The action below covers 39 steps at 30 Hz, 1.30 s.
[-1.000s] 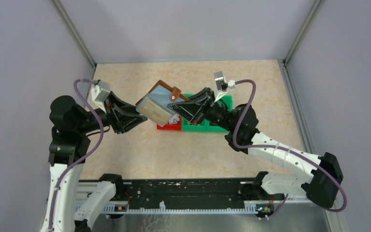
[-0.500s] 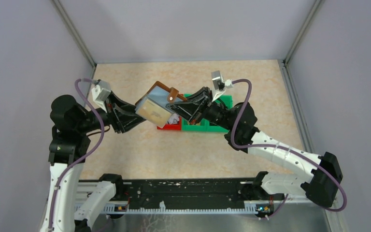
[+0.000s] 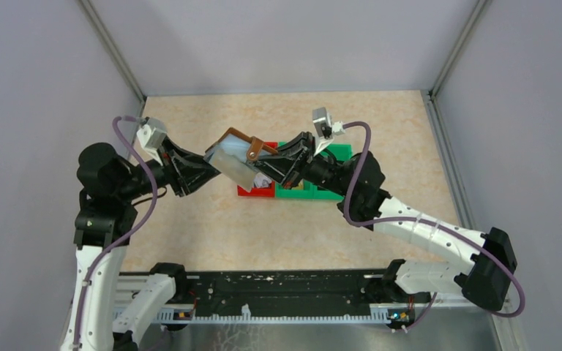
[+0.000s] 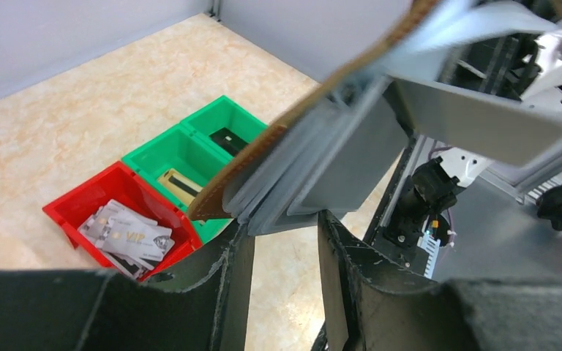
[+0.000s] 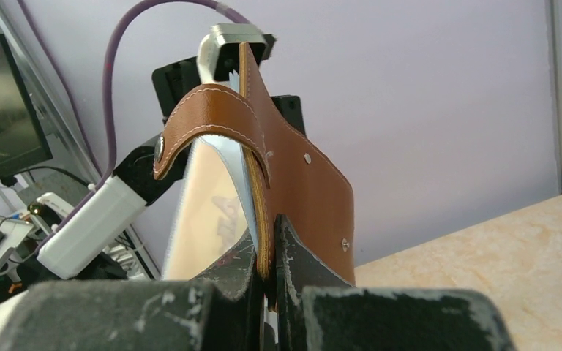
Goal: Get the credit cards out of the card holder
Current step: Open the card holder.
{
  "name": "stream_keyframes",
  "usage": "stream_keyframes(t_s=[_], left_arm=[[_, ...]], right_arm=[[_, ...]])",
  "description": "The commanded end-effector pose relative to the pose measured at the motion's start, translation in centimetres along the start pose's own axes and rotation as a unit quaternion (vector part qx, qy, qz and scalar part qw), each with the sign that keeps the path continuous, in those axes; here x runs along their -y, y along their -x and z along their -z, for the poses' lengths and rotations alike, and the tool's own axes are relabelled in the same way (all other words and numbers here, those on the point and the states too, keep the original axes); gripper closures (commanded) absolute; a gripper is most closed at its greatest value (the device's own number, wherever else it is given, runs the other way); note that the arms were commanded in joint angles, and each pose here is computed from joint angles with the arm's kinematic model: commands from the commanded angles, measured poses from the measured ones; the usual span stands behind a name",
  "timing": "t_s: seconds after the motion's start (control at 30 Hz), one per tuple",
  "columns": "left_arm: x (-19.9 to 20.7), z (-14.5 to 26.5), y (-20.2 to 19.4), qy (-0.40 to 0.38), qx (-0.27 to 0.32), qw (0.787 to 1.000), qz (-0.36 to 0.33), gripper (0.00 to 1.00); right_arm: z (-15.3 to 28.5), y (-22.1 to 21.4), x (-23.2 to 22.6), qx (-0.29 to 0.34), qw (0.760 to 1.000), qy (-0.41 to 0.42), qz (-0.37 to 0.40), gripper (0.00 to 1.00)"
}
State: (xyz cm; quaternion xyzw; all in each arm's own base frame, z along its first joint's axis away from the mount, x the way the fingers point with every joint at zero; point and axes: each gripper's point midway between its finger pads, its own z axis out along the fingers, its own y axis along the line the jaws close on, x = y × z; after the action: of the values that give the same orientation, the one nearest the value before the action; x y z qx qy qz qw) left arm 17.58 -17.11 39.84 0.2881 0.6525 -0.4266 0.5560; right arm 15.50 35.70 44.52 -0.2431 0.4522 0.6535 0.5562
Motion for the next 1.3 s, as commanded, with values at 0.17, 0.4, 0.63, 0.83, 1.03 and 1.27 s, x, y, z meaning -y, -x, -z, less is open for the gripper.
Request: stream_keyframes(t_s=[0.17, 0.4, 0.63, 0.83, 1.03, 1.27], left_arm=[[-2.8, -0.5, 0.1, 0.064, -0.007, 0.997, 0.033, 0.58], [-3.4, -0.6, 0.3, 0.080, -0.004, 0.996, 0.041, 0.46], [-2.5, -0.8, 0.3, 0.056, -0.008, 0.997, 0.057, 0.40], [-0.8, -0.7, 0.4, 0.010, -0.018, 0.998, 0.052, 0.36], [1.0, -0.3, 0.3, -0.039, -0.030, 0.999, 0.015, 0.34], [3.0, 0.3, 0.5, -0.083, -0.010, 0.996, -0.026, 0.34]], right_arm=[[-1.3, -1.2, -2.3, -0.041, 0.998, 0.042, 0.013, 1.00], [-1.7, -1.9, -2.4, -0.054, 0.997, 0.043, 0.021, 1.00], [-2.8, -3.4, -2.6, -0.078, 0.996, 0.036, 0.032, 1.00], [-3.1, -4.1, -2.1, -0.094, 0.994, 0.020, 0.045, 1.00], [-2.8, -3.9, -0.7, -0.093, 0.994, -0.020, 0.060, 1.00], [-3.0, -4.5, -2.1, -0.102, 0.994, 0.018, 0.042, 1.00]])
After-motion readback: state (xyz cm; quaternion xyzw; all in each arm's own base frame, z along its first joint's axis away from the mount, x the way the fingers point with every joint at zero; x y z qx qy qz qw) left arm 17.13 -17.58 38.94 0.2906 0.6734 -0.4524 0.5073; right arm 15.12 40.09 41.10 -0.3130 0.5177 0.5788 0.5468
